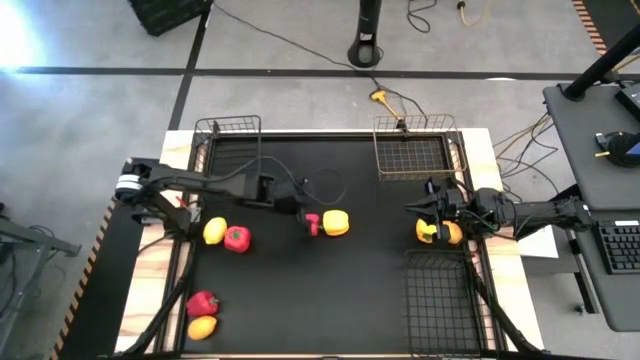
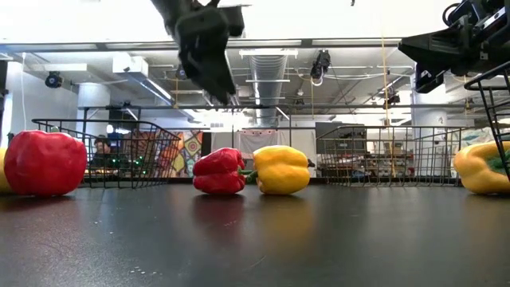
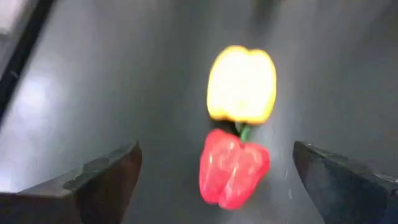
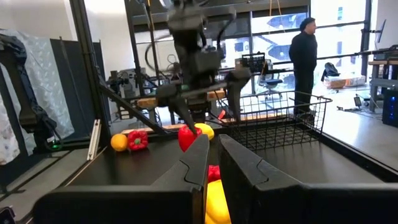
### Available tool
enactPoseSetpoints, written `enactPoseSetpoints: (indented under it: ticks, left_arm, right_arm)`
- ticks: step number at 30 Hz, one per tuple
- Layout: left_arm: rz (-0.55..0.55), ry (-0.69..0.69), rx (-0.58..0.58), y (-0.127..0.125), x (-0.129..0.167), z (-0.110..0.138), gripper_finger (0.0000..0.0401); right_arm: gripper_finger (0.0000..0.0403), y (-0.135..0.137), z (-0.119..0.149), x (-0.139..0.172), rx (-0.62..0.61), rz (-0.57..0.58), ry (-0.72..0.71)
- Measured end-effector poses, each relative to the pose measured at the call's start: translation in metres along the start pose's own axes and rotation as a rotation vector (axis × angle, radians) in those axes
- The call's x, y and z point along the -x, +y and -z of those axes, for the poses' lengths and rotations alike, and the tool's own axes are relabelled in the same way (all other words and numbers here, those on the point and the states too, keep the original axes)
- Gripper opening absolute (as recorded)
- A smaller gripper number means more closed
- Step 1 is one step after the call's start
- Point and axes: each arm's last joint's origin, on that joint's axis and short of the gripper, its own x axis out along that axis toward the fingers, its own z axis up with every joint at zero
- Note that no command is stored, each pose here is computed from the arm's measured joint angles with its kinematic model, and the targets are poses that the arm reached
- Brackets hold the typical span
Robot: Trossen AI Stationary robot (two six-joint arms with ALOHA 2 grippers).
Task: Sort produce into baskets
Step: Put the top right red bell pepper into the top black mesh basket
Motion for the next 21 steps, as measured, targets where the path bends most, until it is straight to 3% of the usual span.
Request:
enactPoseSetpoints:
  ticks: [8, 21]
  left_arm:
    - [0.078, 0.110, -0.106, -0.004, -0.035, 0.031, 0.0398]
    - [0.079, 0.034, -0.213, -0.009, -0.078, 0.050, 0.0398]
  right_arm:
    - [0.0029, 0.000, 0.000, 0.000, 0.000, 0.000, 0.000]
    - [0.0029, 0.000, 0.000, 0.000, 0.000, -0.001, 0.000]
